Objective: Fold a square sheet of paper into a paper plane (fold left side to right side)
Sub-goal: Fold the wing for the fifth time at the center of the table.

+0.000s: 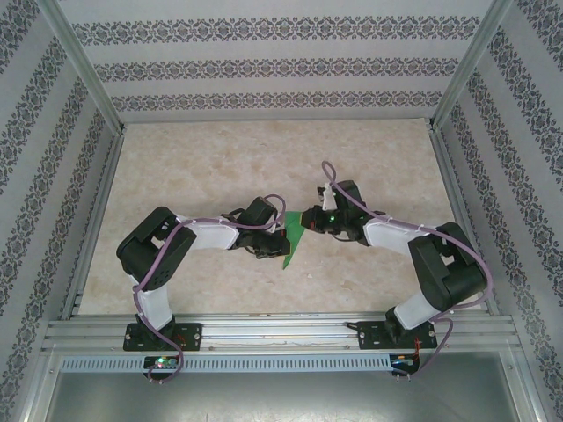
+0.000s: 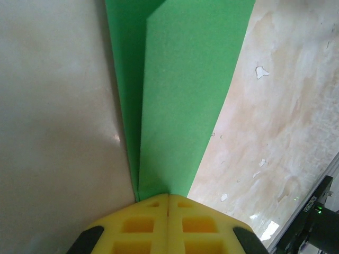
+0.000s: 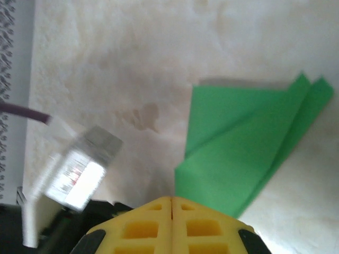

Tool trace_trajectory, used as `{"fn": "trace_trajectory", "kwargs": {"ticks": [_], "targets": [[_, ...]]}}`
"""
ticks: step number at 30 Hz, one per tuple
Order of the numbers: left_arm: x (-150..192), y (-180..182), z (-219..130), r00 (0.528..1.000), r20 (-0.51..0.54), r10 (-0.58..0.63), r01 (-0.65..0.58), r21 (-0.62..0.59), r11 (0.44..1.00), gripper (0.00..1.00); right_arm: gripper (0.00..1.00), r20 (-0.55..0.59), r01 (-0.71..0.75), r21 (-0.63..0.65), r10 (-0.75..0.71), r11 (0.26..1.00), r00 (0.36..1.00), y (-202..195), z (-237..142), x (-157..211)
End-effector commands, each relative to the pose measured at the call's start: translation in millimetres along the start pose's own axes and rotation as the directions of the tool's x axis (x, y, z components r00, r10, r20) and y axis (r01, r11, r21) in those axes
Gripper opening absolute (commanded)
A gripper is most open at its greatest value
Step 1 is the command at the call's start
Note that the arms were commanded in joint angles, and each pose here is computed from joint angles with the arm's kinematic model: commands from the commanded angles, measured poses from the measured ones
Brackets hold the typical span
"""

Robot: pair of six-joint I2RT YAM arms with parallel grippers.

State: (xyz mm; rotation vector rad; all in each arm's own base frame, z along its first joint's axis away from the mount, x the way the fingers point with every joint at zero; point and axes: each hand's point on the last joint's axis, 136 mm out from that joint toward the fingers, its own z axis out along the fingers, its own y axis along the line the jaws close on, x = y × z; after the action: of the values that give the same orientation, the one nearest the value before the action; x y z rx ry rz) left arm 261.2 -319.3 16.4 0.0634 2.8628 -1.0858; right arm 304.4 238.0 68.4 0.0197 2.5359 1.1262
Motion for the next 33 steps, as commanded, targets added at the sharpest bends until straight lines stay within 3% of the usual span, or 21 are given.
{"fn": "trace_trajectory", "kwargs": {"ticks": [1,16,33], "targets": [[27.6,60.2,9.8,0.998,-0.053,-0.036,0.022,-0.244,0.969,0.00,0.00,-0.041,0.023,-0.032,-0.024,0.999,0.999,0.6,11.6,17.1],[29.2,69.3,7.2,0.998,-0.061,-0.022,0.002,-0.313,0.950,0.00,0.00,-0.085,0.032,0.030,-0.029,0.999,0.996,-18.5,45.0,23.0],[34.7,82.5,4.6,0.996,-0.081,-0.021,-0.011,-0.370,0.929,0.00,0.00,-0.065,-0.006,0.121,0.014,0.993,0.998,-50.5,43.4,-3.2]]}}
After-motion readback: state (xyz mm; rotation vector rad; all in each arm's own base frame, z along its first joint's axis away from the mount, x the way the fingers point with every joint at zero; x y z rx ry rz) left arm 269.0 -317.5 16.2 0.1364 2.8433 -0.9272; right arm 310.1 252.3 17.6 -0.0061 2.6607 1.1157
